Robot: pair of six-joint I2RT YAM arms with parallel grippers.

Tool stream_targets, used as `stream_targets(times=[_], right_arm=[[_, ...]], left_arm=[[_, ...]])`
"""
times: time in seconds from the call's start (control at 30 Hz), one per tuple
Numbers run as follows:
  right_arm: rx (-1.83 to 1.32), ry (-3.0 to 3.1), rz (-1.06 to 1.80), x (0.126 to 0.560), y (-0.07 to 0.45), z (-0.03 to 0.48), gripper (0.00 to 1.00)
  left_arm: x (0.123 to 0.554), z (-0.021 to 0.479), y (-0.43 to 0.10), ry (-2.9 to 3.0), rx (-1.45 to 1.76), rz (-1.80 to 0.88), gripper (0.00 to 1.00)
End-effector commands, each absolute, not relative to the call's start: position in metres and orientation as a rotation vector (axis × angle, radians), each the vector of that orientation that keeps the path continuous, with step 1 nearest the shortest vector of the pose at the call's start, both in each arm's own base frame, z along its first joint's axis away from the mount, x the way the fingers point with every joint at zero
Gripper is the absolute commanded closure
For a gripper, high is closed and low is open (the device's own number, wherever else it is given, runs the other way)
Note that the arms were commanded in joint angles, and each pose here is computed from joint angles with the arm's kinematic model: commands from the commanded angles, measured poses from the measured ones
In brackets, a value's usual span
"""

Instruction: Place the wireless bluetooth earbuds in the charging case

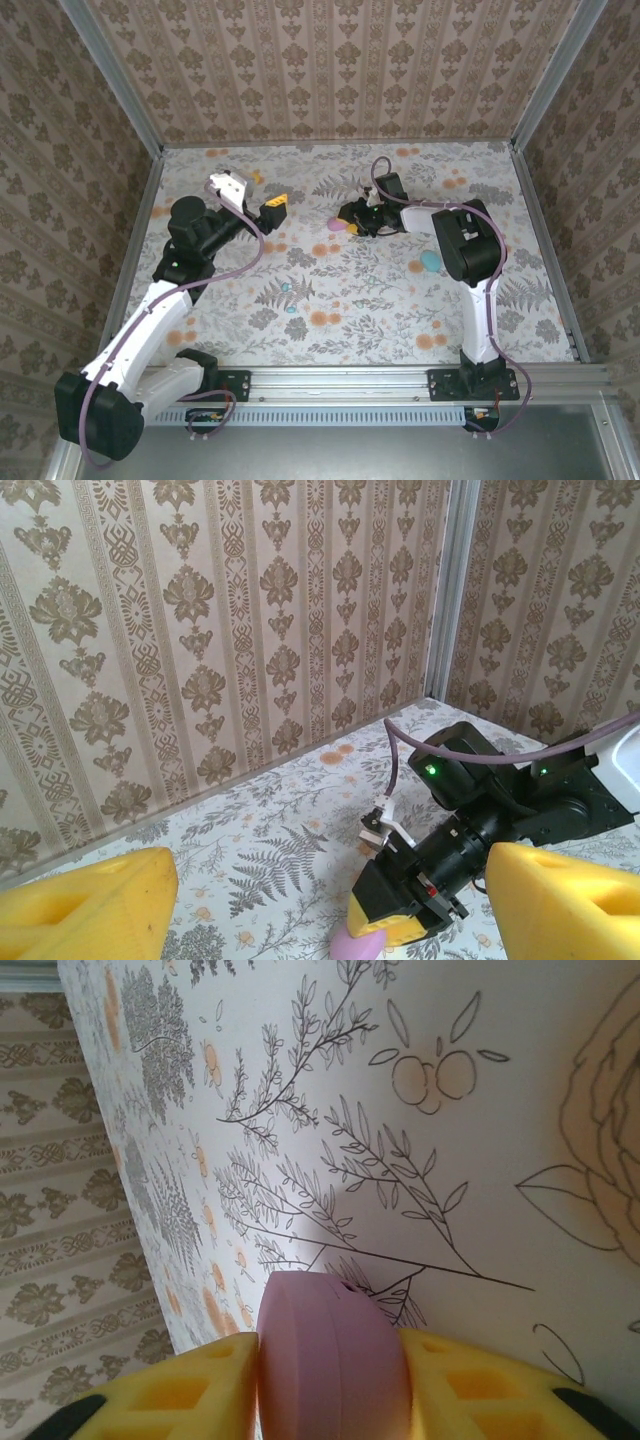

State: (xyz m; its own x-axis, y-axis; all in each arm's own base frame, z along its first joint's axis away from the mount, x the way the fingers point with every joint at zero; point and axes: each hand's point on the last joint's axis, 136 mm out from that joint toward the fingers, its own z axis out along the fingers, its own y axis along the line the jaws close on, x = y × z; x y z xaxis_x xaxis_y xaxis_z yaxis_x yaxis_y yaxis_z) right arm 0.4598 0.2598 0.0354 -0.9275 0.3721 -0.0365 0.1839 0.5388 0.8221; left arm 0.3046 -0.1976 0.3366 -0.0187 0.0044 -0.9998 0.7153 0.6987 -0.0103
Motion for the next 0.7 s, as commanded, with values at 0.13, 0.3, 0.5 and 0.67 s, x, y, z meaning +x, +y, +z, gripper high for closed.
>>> stream_targets(times=[0.13,0.3,0.5,0.67], right_arm=[[0.506,2.665,1.208,0.444,0.245,0.016,0.49],[0.496,2.685,1.144,0.440,0.238,0.022,0.43],[0.386,2.712,1.085,0.432,0.234,0.043,0.36],[0.311,2.711,0.884,0.422,0.208,0.075,0.33]], left_arm=[[0.301,0.340,-0.196,1.470,0.630,-0.629,0.19],[0.302,0.340,-0.195,1.470,0.623,-0.632,0.18],[0.303,0.342,-0.194,1.473,0.603,-0.637,0.16],[0.307,0.344,-0.191,1.480,0.562,-0.653,0.03]])
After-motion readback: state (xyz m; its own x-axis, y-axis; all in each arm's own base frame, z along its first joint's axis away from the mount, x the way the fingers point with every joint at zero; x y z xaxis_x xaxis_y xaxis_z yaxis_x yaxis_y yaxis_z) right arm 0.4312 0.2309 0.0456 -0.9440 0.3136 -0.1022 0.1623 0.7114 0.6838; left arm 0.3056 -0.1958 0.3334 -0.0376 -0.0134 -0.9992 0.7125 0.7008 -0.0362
